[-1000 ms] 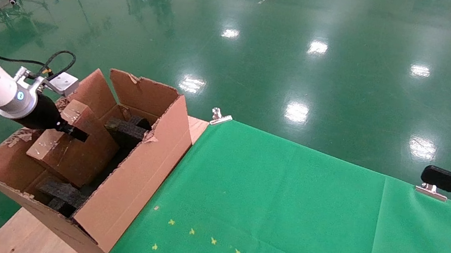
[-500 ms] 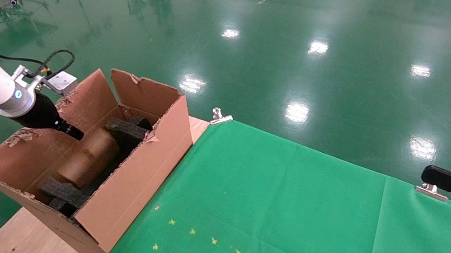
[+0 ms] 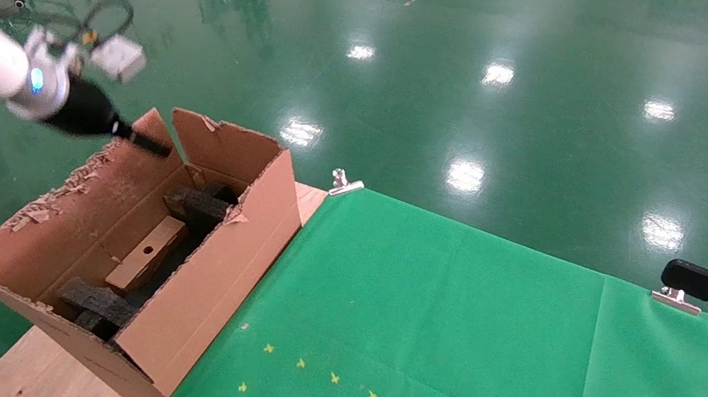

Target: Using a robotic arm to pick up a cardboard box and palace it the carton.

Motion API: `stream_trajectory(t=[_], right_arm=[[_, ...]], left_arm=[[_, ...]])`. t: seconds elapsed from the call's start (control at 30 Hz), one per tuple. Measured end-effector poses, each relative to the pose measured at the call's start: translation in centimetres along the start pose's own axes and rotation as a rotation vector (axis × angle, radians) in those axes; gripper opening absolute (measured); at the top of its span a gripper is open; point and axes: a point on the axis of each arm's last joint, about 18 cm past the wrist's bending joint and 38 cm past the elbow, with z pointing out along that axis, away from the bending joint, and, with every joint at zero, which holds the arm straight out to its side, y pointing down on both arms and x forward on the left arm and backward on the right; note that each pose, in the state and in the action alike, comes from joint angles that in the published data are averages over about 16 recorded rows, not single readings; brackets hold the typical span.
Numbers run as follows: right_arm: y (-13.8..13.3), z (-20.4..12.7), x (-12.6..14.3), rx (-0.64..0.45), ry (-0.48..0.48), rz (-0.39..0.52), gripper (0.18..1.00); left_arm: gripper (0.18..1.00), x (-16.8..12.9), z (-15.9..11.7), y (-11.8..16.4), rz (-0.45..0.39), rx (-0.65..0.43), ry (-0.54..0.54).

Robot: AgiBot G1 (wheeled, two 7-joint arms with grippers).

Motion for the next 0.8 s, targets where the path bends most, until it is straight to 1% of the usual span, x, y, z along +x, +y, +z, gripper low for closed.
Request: stream_trajectory(t=[0.17, 0.37, 0.6, 0.8], right_arm=[[0.0, 0.0, 0.0, 0.0, 0.0, 0.0, 1.001], [0.0, 0.0, 0.0, 0.0, 0.0, 0.0, 1.001], [0.0, 0.0, 0.0, 0.0, 0.001, 0.0, 1.001], [0.0, 0.0, 0.0, 0.0, 0.001, 0.0, 1.001]], left_arm=[[0.929, 0.2, -2.8, -3.4, 0.04, 0.07, 0.029], [0.978, 0.4, -4.8, -5.2, 0.079, 0.102, 0.043], [0.999, 0.9, -4.9, -5.3, 0.094, 0.105, 0.063], [1.001, 3.0, -3.8, -4.8, 0.111, 0.123, 0.142]])
